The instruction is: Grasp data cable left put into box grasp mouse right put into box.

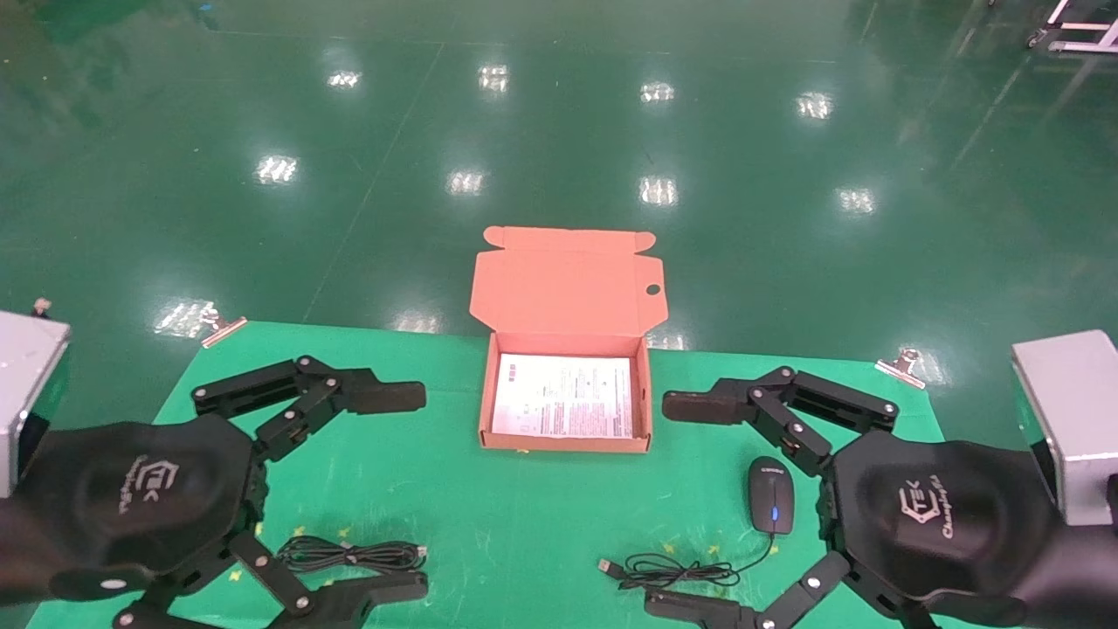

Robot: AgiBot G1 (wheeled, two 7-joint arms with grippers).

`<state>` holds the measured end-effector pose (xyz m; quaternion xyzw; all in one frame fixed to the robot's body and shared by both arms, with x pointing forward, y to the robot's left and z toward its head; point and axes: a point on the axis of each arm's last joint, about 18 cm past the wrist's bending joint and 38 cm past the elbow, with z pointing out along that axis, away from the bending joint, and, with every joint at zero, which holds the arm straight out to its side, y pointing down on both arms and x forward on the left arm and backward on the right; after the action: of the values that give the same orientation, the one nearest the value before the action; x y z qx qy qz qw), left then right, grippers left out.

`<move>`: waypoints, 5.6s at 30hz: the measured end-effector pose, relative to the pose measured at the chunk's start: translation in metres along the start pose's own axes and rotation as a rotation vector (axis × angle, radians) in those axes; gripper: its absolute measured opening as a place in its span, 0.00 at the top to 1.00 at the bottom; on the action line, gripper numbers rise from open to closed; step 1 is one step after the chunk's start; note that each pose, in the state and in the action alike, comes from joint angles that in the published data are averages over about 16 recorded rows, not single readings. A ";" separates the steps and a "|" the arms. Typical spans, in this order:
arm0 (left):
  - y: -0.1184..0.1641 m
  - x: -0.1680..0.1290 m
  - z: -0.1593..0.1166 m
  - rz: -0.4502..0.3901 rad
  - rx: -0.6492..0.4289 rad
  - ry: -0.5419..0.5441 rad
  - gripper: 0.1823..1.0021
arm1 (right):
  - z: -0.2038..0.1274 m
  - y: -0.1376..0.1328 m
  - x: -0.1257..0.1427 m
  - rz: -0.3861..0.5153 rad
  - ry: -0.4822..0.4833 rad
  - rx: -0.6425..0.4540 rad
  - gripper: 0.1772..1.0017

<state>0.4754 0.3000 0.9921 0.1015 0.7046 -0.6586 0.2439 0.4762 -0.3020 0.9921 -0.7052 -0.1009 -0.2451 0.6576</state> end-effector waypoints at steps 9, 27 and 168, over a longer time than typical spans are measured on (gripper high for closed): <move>0.000 0.000 0.000 0.000 0.000 0.000 0.00 | 0.000 0.000 0.000 0.000 0.000 0.000 0.00; 0.011 -0.003 0.005 0.033 -0.123 0.025 0.00 | 0.001 0.011 -0.001 -0.081 -0.023 -0.133 0.00; 0.108 -0.204 0.042 0.567 -1.112 -0.267 0.91 | 0.041 0.078 0.184 -0.771 0.312 -0.923 0.95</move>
<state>0.7098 0.3072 0.9944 0.0593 0.8505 -0.1116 0.5106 0.6795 -0.3036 1.0113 -0.7854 -0.1347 -0.5837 0.1559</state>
